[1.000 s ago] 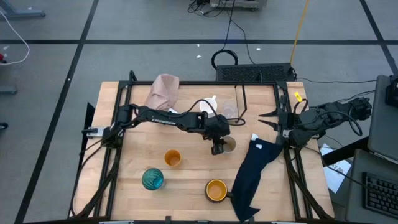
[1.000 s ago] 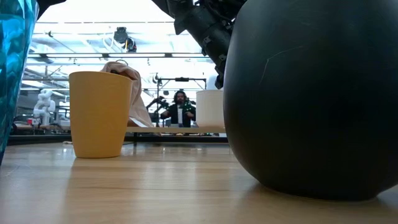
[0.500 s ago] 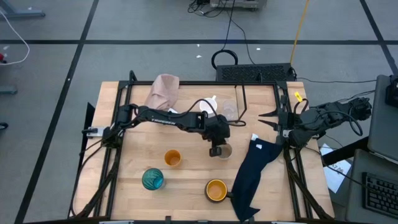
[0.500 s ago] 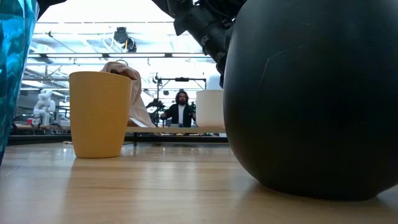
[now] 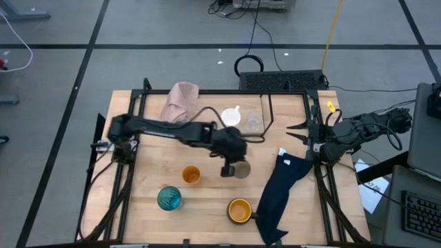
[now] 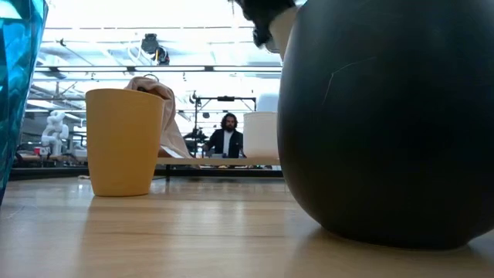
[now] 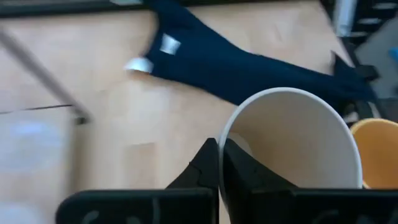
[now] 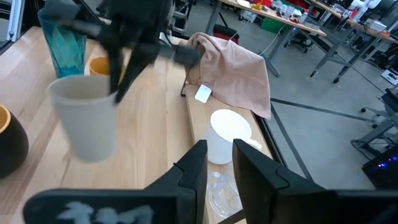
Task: Stack small to large cups/mugs on shelf
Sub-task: Put the light brown cup on the shelf
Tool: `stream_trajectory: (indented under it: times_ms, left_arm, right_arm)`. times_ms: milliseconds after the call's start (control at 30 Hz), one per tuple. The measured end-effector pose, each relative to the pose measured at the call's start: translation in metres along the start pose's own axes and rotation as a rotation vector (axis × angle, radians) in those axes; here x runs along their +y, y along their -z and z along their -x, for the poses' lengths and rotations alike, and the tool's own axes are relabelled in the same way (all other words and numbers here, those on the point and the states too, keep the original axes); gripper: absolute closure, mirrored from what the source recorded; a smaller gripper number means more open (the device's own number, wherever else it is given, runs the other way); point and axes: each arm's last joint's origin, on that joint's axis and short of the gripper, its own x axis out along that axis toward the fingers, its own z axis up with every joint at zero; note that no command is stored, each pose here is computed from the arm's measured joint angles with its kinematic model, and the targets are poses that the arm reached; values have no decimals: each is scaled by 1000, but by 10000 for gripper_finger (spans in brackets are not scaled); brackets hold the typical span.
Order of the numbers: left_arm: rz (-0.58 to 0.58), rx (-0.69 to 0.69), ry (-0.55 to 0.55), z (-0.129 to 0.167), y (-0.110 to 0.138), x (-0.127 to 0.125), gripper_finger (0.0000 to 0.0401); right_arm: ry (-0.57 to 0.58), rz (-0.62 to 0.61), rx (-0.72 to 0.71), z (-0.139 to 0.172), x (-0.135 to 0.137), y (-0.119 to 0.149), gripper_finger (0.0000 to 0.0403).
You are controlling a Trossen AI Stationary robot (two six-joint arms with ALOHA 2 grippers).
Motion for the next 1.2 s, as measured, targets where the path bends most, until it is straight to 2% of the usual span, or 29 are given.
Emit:
stream_trajectory:
  times_ms: [233, 400, 500, 600, 733, 900, 1033, 1200]
  left_arm:
    - [-30, -78, -268, 98, -11, -10, 399]
    - [29, -35, -394, 151, 1, -2, 399]
    - [99, 24, -456, 172, 13, 10, 399]
    - [155, 36, -480, 177, 17, 29, 399]
    - [193, 6, -402, 177, 16, 61, 400]
    - [275, 107, -362, 170, 32, 101, 400]
    - [289, 122, -382, 171, 37, 117, 400]
    - [321, 155, -347, 169, 47, 137, 400]
  right_arm:
    - [0, -17, -7, 0, 0, -1, 335]
    - [1, -18, -7, 0, 0, -1, 335]
    - [0, -18, -8, 0, 0, -1, 335]
    - [1, -21, -17, 0, 0, -2, 335]
    - [2, -15, -22, -2, 1, -4, 335]
    - [0, 1, -5, -7, 4, -4, 335]
    - [-1, 22, 8, -10, 6, -5, 335]
    - [-1, 24, 12, -11, 7, -5, 335]
